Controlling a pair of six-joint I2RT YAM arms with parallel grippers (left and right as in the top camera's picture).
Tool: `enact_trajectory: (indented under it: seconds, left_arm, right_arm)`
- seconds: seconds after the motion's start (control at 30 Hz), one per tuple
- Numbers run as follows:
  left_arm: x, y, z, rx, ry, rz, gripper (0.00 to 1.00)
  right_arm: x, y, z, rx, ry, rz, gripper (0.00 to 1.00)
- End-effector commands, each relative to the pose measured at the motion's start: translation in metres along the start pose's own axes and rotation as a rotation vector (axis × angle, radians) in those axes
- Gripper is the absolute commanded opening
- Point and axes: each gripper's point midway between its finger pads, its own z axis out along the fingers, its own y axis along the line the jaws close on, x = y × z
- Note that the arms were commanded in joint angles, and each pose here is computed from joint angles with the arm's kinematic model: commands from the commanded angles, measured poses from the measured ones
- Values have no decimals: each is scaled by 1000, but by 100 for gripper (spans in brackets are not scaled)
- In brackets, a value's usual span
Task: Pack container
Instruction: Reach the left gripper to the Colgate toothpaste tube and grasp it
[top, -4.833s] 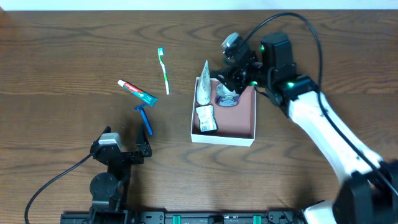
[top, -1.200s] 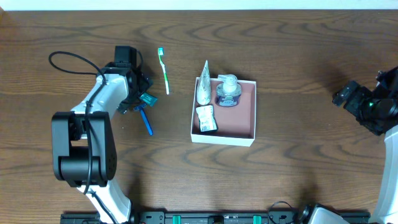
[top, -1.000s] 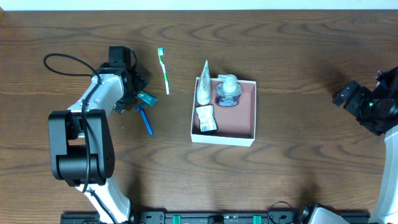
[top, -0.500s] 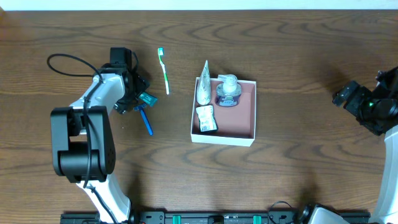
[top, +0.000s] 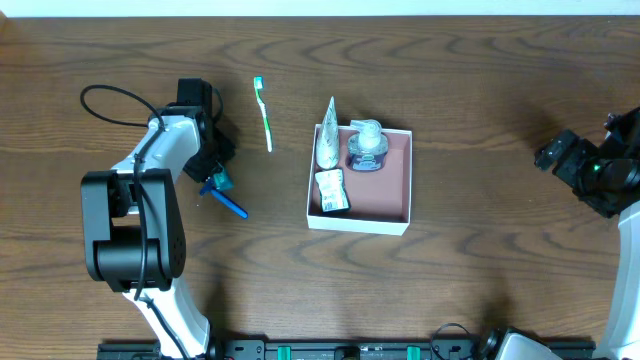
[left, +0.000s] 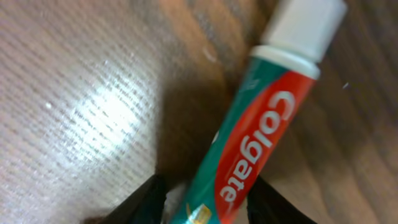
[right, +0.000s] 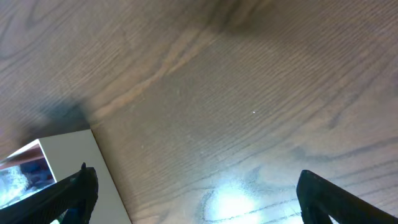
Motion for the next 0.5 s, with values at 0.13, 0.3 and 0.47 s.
enact_trajectory:
  seconds: [0.13,0.3,0.47]
  left_arm:
    - [19,13,17,-46,88,126,28]
    - [19,12,17,-39,86,227,27]
    - [18,11,16,-36,85,241,26]
  right_arm:
    - [-4,0,-6,-2,-23,10,99]
    - [-4,0,-6,-2,-23,10,99]
    - [-4,0,-6,-2,-23,11,99]
